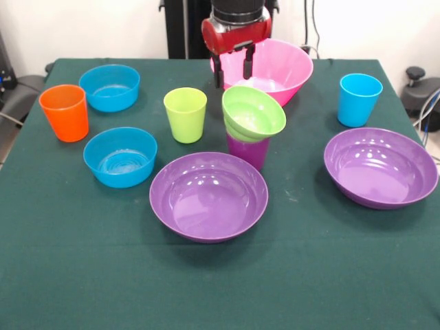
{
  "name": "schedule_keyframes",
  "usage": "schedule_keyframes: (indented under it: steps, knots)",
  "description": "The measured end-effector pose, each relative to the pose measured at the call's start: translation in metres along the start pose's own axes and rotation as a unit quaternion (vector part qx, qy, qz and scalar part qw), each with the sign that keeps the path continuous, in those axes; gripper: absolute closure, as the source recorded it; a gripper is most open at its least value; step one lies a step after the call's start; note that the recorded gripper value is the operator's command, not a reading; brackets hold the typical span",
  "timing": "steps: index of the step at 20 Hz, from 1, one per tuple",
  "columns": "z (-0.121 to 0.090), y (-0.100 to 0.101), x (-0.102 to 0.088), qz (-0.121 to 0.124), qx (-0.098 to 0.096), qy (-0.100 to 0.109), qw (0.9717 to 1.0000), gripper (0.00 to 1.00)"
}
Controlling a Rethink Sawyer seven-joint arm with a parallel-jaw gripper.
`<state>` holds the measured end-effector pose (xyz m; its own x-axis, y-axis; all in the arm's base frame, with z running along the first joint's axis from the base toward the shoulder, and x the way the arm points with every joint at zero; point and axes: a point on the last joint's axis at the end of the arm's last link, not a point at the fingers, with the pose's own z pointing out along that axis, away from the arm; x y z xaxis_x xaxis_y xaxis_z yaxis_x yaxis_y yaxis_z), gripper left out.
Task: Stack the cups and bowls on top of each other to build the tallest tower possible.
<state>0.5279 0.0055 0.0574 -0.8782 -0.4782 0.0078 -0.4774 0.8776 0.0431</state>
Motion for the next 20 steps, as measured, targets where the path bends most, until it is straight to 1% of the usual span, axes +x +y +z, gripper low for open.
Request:
schedule_keyframes:
  steps: [2, 6, 14, 20]
  knots:
    - [0.007, 0.004, 0.003, -0.005, -0.006, 0.004, 1.0000, 0.00]
    - [0.013, 0.009, 0.002, -0.008, -0.016, 0.003, 0.9998, 0.00]
    - [0.004, 0.002, -0.007, -0.008, -0.018, -0.016, 0.9997, 0.00]
    - [0.003, 0.003, -0.009, -0.009, -0.019, -0.019, 0.9996, 0.00]
